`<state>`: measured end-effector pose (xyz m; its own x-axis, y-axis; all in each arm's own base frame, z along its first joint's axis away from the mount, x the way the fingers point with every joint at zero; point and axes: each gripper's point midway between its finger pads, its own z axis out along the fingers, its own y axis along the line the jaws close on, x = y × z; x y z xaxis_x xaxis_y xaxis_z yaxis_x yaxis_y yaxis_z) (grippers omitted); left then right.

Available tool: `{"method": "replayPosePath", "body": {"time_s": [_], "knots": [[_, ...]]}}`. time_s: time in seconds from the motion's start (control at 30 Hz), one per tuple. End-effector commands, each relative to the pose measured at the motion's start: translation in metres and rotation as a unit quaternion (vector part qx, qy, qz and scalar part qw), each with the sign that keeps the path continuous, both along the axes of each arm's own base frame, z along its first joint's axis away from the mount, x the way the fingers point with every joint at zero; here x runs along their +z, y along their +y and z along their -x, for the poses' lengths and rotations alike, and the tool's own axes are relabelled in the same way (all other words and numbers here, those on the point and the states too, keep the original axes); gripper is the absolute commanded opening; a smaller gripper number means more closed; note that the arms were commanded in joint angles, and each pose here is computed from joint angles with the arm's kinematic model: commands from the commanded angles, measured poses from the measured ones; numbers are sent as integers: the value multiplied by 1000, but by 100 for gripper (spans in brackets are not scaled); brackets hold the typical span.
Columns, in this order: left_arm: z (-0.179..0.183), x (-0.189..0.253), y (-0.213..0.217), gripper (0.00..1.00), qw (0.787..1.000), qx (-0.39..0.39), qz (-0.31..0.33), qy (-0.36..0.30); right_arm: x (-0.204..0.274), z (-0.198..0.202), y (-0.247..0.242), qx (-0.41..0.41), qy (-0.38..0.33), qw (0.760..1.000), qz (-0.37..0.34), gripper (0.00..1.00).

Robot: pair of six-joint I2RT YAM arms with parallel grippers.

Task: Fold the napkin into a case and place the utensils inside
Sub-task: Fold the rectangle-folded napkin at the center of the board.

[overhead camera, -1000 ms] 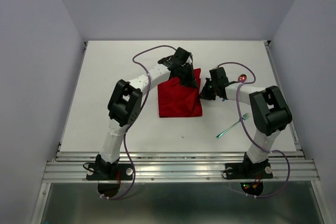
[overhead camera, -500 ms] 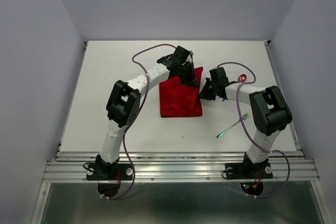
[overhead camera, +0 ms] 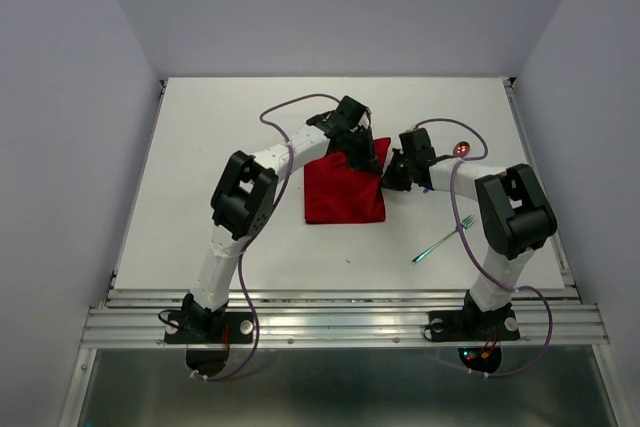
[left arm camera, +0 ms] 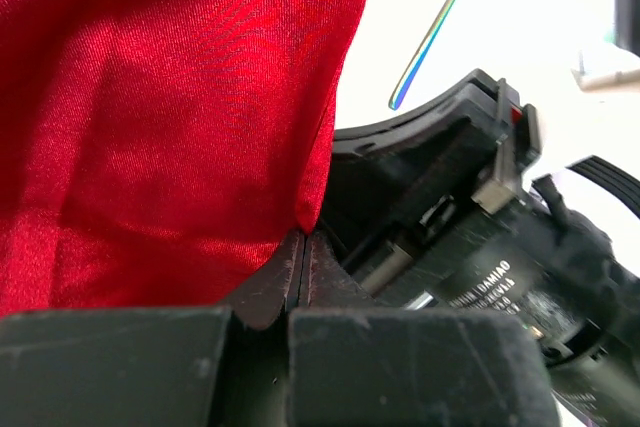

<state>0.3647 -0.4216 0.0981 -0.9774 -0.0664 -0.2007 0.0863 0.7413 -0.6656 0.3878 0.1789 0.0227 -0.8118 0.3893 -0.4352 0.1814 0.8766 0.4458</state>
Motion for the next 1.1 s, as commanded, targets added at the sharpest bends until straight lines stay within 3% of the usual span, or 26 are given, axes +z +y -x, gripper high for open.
{"method": "replayPosePath", "body": {"time_s": [0.0,0.07,0.13,0.17,0.33,0.6,0.8,1.07], "knots": [[-5,15,-10,0,1000,1,17,-13,-9,16,-14,-12,23,999,29,1],[-5,12,-10,4,1000,1,15,-10,-10,17,-14,-11,23,999,29,1],[-4,11,-9,22,1000,1,14,-8,-8,16,-14,-13,21,999,30,2],[-5,13,-8,37,1000,2,15,-11,-9,17,-15,-14,22,999,32,2],[-7,33,-5,56,999,6,18,-38,-5,18,-20,-19,18,999,43,9],[-14,75,12,57,995,18,6,-96,21,16,-48,-36,-8,993,114,24],[-19,99,47,54,990,46,-14,-133,45,24,-68,-48,-26,987,151,27],[-7,52,107,51,991,72,-44,-100,83,25,-18,14,-67,992,106,28]]}}
